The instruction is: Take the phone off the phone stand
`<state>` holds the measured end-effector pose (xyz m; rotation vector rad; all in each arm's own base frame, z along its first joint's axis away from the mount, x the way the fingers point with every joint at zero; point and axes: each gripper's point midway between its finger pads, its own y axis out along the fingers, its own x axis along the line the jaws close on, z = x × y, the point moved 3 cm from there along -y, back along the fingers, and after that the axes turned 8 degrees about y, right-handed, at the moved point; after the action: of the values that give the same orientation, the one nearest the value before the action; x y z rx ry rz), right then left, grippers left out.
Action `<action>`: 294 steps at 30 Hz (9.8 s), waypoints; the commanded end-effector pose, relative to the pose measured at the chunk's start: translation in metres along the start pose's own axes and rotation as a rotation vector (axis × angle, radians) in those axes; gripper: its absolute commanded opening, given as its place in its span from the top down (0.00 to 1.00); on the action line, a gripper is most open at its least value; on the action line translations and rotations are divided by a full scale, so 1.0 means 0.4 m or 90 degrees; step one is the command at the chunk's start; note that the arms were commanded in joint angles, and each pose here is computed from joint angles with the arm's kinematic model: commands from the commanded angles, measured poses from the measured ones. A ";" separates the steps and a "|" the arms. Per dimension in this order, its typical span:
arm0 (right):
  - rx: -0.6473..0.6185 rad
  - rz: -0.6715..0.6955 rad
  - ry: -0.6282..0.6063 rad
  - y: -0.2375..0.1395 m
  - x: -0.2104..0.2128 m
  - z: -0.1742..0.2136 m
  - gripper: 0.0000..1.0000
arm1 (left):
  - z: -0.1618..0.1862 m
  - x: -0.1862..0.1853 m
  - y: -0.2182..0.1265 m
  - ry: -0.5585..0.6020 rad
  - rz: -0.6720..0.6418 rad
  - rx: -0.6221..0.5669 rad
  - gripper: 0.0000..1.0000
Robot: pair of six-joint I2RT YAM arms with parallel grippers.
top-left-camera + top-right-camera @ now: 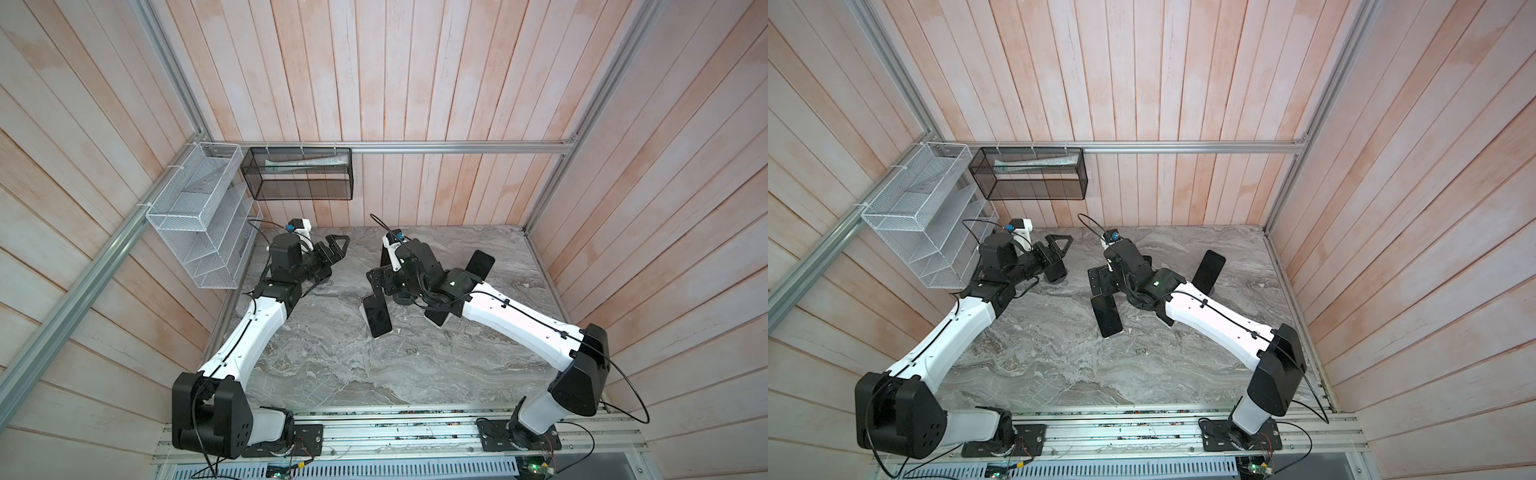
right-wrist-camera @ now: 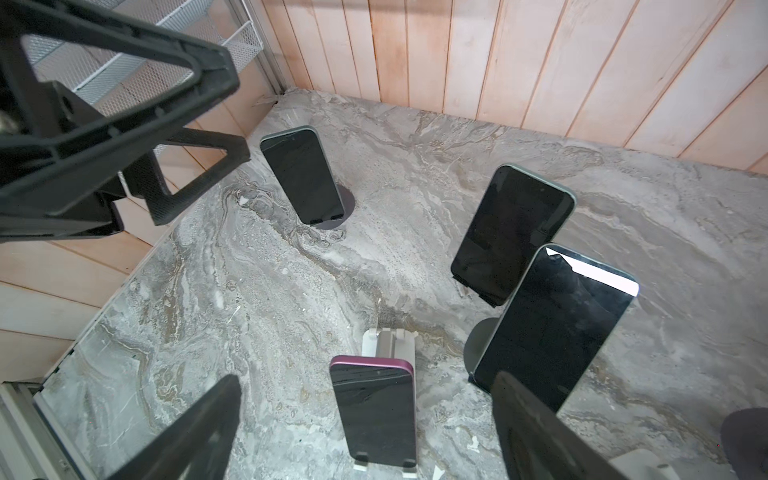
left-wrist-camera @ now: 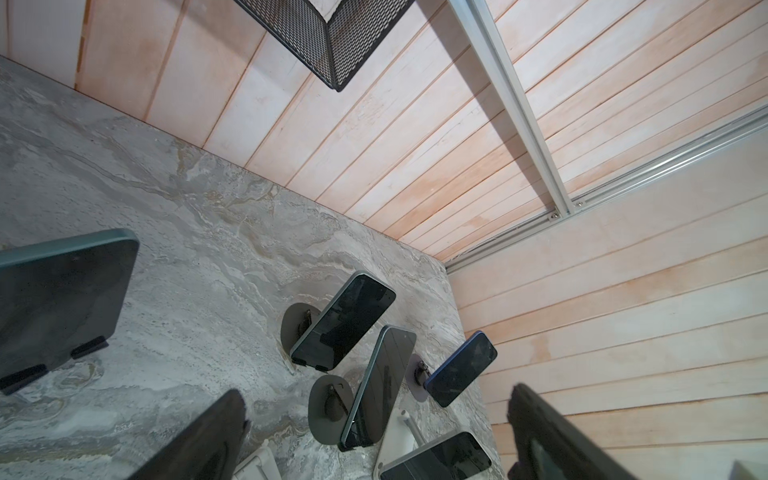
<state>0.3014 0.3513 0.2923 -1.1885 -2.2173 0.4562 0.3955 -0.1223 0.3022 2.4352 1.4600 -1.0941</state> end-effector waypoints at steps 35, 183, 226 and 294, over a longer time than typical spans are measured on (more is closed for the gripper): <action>0.112 0.109 0.015 0.223 -0.044 0.208 0.05 | 0.022 0.027 0.062 -0.085 0.083 0.082 0.00; 0.014 0.194 0.136 -0.095 -0.138 0.234 0.38 | 0.102 -0.082 0.089 -0.056 0.133 0.142 0.08; 0.199 0.227 0.157 0.000 -0.223 0.448 0.40 | 0.125 -0.073 0.107 -0.061 0.126 0.156 0.08; 0.280 0.345 0.255 0.140 -0.342 0.613 0.22 | 0.087 0.013 0.092 -0.092 0.047 0.119 0.07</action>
<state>0.2536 0.2691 0.0495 -1.4637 -1.4194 0.7321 0.4103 -0.1543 0.2490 2.4108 1.2651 -1.4851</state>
